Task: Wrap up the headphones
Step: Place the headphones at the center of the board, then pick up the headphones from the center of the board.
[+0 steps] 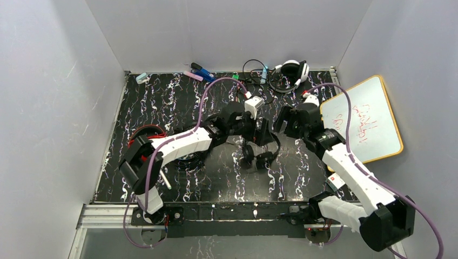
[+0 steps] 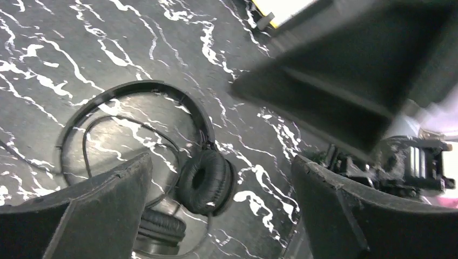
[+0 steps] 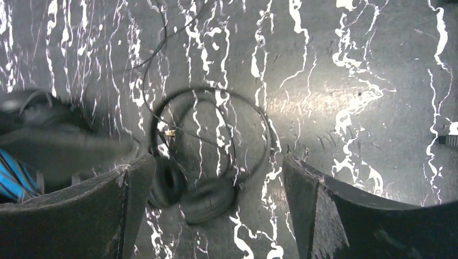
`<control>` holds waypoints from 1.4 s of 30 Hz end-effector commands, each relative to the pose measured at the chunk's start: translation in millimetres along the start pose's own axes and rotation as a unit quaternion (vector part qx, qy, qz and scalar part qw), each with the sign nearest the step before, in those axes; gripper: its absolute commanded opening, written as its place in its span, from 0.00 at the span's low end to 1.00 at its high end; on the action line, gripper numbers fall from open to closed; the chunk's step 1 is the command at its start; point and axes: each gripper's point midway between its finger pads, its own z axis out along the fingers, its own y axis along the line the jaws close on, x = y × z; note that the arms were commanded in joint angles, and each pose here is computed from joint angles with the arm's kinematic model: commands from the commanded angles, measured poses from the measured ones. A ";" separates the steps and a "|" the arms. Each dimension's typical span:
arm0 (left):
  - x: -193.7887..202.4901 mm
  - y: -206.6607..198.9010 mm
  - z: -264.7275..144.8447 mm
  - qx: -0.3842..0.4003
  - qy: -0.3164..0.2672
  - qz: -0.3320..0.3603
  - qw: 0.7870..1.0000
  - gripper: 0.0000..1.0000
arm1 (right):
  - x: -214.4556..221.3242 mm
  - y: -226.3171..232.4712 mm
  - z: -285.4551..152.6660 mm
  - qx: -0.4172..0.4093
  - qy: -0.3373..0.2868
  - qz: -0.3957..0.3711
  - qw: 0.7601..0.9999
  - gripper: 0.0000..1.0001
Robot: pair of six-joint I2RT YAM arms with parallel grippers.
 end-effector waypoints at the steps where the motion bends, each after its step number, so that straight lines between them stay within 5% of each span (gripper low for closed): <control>1: -14.6 -0.9 -29.6 -0.064 -0.031 0.057 0.996 0.98 | -19.0 -11.6 13.3 0.012 0.022 0.051 0.998 0.96; 7: -21.5 14.5 -60.6 -0.142 -0.003 0.083 0.986 0.98 | -5.3 -9.1 33.1 -0.078 0.085 0.100 0.988 0.91; 14: -24.7 79.0 -91.9 -0.345 0.021 0.085 0.935 0.99 | 18.0 -31.0 47.9 -0.016 0.134 0.106 0.985 0.76; 22: -23.5 74.2 -87.3 -0.315 0.052 0.117 0.940 0.98 | 67.7 -49.9 63.8 0.008 0.168 0.126 0.978 0.67; 34: -21.9 76.6 -84.8 -0.317 0.071 0.124 0.938 0.98 | 91.9 -61.4 80.5 0.091 0.180 0.031 0.979 0.65; 39: -22.2 81.8 -89.1 -0.333 0.071 0.129 0.931 0.98 | 99.8 -76.2 84.7 0.157 0.188 -0.005 0.970 0.56; 42: -23.7 82.7 -93.7 -0.340 0.067 0.130 0.929 0.98 | 96.6 -77.1 87.5 0.163 0.184 -0.013 0.969 0.34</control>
